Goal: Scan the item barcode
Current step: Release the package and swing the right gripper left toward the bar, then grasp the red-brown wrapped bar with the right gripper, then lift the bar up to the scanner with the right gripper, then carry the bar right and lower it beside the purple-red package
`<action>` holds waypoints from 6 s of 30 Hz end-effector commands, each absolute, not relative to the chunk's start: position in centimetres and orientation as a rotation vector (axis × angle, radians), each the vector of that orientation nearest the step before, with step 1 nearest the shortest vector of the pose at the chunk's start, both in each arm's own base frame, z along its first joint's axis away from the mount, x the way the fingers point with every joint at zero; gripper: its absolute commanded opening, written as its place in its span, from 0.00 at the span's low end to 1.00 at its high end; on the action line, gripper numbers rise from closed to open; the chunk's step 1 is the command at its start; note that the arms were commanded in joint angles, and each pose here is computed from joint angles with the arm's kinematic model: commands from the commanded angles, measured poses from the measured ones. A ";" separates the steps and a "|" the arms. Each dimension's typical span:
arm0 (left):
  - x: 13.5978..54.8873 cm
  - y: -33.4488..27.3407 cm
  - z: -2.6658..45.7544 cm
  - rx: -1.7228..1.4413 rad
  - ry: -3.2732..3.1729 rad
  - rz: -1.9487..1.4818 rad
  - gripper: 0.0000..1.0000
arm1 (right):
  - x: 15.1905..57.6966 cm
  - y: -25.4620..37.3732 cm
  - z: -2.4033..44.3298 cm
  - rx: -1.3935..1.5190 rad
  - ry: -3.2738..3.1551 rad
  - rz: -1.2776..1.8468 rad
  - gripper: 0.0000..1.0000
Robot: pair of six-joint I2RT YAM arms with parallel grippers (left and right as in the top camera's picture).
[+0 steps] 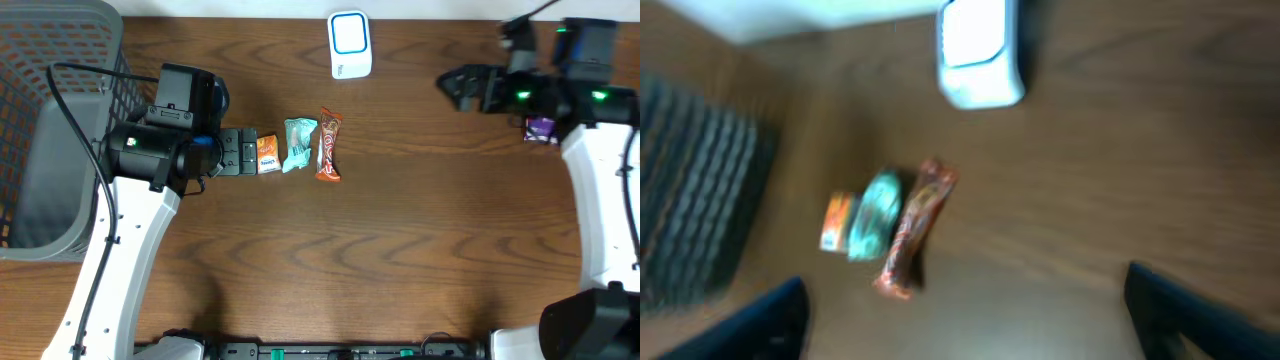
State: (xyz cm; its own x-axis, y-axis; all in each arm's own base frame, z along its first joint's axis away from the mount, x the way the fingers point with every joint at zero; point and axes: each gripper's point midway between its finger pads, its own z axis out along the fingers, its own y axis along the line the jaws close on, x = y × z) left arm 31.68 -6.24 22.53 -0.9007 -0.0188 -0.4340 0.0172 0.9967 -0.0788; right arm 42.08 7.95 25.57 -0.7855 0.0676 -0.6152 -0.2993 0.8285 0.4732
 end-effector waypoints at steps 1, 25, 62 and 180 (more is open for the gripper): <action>31.5 -6.1 22.6 -0.005 2.690 -0.100 0.98 | 41.4 10.2 24.1 -0.231 2.427 0.740 0.69; 31.5 -6.1 22.6 -0.005 2.690 -0.100 0.98 | 39.9 23.3 7.5 -0.126 2.891 0.862 0.57; 31.5 -6.1 22.6 -0.005 2.690 -0.100 0.98 | 40.0 25.6 1.9 -0.063 2.933 0.521 0.68; 31.5 -6.1 22.6 -0.005 2.690 -0.100 0.98 | 60.2 13.9 13.0 0.020 2.410 0.256 0.01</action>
State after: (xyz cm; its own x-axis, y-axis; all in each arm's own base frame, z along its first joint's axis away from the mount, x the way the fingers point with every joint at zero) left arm 31.68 -6.24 22.53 -0.9007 -0.0188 -0.4340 0.0172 0.9967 -0.0788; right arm 59.01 18.43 8.82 -0.7983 0.0307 -0.6014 -0.1270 0.9676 0.2180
